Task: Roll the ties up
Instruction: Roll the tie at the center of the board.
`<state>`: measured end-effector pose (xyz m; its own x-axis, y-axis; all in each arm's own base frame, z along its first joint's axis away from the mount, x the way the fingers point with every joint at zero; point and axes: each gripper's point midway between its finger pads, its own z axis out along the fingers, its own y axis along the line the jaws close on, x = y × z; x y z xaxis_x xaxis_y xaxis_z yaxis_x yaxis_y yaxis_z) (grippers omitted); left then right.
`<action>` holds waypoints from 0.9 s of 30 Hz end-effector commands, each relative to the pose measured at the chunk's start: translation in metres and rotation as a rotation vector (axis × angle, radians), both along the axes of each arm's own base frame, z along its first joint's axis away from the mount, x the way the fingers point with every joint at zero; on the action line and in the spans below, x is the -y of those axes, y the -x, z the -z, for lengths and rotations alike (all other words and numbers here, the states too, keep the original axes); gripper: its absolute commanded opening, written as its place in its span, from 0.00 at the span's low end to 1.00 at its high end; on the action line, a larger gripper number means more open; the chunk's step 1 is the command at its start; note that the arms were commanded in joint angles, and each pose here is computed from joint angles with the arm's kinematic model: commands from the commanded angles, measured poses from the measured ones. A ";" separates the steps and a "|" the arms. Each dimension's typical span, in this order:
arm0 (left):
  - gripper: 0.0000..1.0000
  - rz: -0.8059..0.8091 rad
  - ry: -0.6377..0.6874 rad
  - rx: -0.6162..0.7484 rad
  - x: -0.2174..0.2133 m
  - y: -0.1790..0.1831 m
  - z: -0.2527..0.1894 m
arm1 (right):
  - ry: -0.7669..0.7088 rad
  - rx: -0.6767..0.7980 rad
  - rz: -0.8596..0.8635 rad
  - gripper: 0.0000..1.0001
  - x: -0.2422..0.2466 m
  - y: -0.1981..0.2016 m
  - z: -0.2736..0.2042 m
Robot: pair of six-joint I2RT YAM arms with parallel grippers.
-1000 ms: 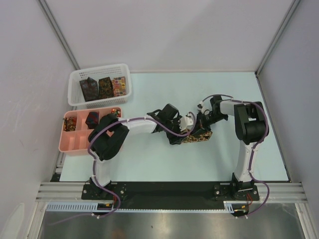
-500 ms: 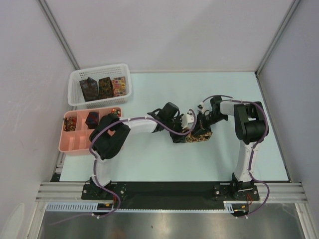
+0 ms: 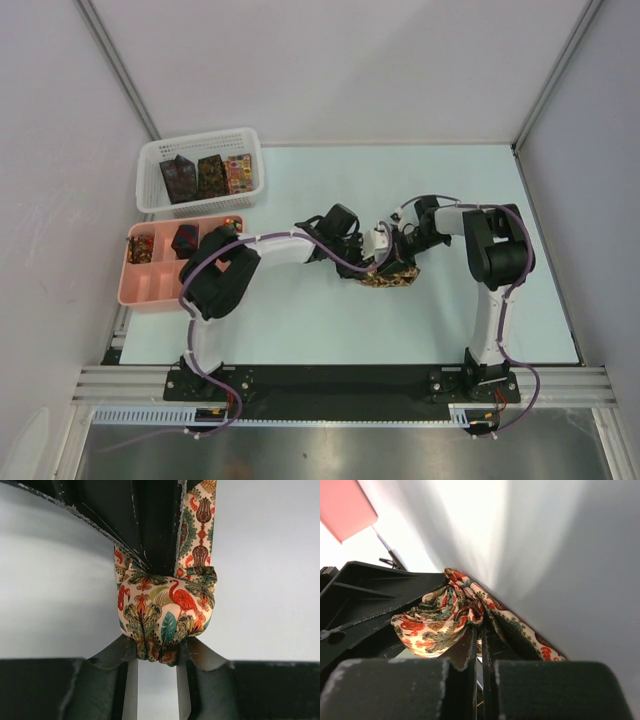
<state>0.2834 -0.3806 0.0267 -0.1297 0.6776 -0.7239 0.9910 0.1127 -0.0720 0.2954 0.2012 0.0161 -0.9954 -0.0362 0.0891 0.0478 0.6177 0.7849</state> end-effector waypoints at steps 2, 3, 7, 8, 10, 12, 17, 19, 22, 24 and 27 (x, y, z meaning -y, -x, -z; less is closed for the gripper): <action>0.11 0.035 -0.170 -0.024 -0.050 0.030 0.004 | 0.008 0.041 -0.065 0.10 -0.023 0.004 0.014; 0.11 0.013 -0.184 -0.023 -0.052 0.029 0.004 | -0.004 0.034 -0.055 0.15 -0.019 0.002 0.008; 0.11 -0.048 -0.244 0.009 -0.050 0.018 0.010 | -0.061 0.055 -0.016 0.29 -0.001 -0.005 -0.022; 0.11 -0.055 -0.257 0.000 -0.049 0.018 0.016 | -0.071 0.055 -0.014 0.35 0.002 -0.002 -0.031; 0.11 -0.070 -0.263 0.007 -0.046 0.015 0.017 | -0.080 0.065 -0.009 0.39 0.008 0.000 -0.038; 0.10 -0.069 -0.275 0.015 -0.044 0.014 0.021 | -0.107 0.055 -0.006 0.40 0.008 0.005 -0.046; 0.11 -0.075 -0.298 0.042 -0.044 0.012 0.023 | -0.164 0.051 0.012 0.44 0.000 0.005 -0.057; 0.13 -0.076 -0.305 0.043 -0.045 0.012 0.025 | -0.173 0.053 -0.005 0.47 -0.008 0.007 -0.057; 0.17 -0.084 -0.311 0.047 -0.045 0.011 0.025 | -0.166 0.041 -0.036 0.47 -0.018 0.011 -0.050; 0.20 -0.089 -0.303 0.044 -0.043 0.011 0.024 | -0.134 0.040 -0.060 0.44 -0.020 0.016 -0.041; 0.29 -0.089 -0.284 0.046 -0.042 0.012 0.019 | -0.061 0.036 -0.079 0.25 -0.010 0.020 -0.022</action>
<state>0.2768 -0.3534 0.0260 -0.1214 0.8031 -0.5833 0.9842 0.1738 0.0343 0.2794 0.2172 0.0552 -0.9944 -0.0936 0.0482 -0.0073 0.5182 0.8552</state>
